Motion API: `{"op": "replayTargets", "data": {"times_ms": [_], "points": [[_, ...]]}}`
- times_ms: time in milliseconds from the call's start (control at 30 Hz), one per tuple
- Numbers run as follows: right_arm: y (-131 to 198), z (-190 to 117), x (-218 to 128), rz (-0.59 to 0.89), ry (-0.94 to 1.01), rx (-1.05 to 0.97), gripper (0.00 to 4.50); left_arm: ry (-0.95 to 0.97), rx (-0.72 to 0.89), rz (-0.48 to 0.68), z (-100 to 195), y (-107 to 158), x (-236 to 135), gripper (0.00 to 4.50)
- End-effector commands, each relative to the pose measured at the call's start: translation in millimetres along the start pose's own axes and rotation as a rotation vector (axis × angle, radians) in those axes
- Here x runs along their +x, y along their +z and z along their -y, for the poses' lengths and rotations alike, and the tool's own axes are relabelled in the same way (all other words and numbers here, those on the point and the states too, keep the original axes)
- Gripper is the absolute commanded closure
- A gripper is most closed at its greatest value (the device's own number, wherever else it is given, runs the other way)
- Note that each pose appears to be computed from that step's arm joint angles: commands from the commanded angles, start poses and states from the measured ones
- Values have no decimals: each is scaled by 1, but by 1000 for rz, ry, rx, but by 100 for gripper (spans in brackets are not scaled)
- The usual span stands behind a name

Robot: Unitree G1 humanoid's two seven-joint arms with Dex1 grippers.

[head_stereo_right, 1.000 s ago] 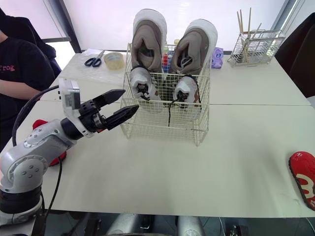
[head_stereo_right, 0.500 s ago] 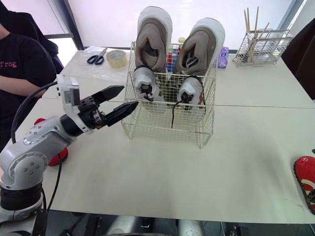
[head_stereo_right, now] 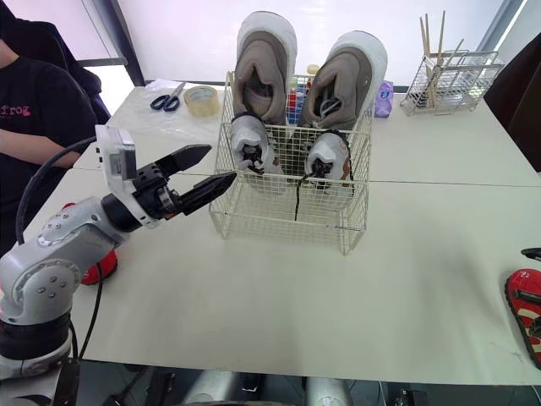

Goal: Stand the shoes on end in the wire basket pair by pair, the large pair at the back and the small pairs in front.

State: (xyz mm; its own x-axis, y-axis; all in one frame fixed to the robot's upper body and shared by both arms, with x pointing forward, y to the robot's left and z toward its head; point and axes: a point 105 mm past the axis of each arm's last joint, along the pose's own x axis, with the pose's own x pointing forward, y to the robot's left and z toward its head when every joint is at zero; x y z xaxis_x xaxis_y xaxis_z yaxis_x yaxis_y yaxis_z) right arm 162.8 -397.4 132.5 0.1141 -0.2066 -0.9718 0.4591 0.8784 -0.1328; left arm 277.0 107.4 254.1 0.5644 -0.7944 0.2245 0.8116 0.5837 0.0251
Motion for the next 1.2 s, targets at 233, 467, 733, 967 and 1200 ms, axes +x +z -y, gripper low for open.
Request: {"op": "replayTargets", "data": {"times_ms": [233, 467, 733, 967, 1200], "points": [[16, -20, -13, 66, 94, -35, 448, 4, 55, 30, 0, 13, -1, 0], [32, -37, -50, 195, 94, -194, 448, -12, 72, 37, -2, 18, 3, 0], [45, -60, -103, 373, 88, -494, 448, -76, 42, 49, 3, 9, 15, 0], [63, -42, -128, 382, -19, -741, 208, -112, 48, 41, 3, 7, 18, 0], [75, -8, -146, 228, -210, -1150, 6, -69, 96, 39, -4, 11, 16, 0]]}}
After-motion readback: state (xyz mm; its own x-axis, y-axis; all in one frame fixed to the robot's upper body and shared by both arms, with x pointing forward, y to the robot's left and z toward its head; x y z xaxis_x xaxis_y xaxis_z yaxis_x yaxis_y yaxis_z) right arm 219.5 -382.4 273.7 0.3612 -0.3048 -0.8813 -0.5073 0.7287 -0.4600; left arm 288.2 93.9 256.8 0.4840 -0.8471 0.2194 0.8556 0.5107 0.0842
